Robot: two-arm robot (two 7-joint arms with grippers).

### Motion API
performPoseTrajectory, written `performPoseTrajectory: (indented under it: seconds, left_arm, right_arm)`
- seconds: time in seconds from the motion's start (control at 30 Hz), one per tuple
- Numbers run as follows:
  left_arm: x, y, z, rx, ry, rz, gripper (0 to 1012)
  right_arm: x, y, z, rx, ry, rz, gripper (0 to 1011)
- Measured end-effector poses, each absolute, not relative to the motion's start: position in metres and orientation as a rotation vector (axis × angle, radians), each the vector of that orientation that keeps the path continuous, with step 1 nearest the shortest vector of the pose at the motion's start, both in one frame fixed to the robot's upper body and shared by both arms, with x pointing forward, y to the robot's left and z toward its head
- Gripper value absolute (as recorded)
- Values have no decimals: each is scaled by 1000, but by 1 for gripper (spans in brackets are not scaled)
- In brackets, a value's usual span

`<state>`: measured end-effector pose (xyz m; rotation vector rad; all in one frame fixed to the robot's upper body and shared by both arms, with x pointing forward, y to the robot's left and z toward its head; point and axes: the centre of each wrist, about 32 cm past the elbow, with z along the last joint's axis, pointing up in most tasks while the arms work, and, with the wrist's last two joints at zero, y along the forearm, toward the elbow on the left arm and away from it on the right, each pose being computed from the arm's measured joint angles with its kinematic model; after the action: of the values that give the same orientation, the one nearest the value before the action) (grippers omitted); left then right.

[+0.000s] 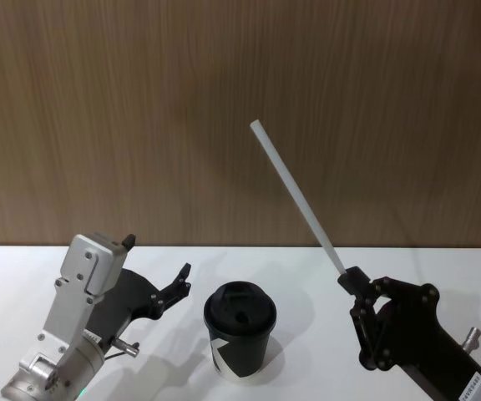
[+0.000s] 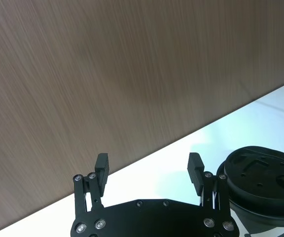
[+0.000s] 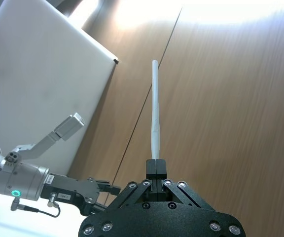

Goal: Pick up the straw with one hand, pass it to the other hand, and insert it into the cup.

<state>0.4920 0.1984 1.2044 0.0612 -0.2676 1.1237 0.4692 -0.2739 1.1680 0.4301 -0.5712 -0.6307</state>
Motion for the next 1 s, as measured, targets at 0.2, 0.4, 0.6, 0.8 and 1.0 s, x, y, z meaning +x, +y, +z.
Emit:
performPoseTrajectory:
  seconds: [0.2, 0.4, 0.6, 0.8, 1.0]
  left_arm:
    - [492, 198, 1204, 61, -268, 1124, 1003]
    - [492, 198, 1204, 61, -268, 1124, 1003]
    - [492, 199, 1205, 59, -268, 1120, 1003]
    - [494, 203, 1209, 35, -270, 1084, 1003]
    - [496, 209, 1216, -6, -269, 1025, 1003]
  right_arm:
    - [469, -273, 1168, 437, -568, -618, 0]
    - [469, -272, 1168, 441, -566, -610, 0]
    - [469, -271, 1168, 445, -564, -606, 0]
    - [469, -271, 1168, 446, -563, -603, 0]
    - [469, -271, 1168, 448, -563, -601, 0]
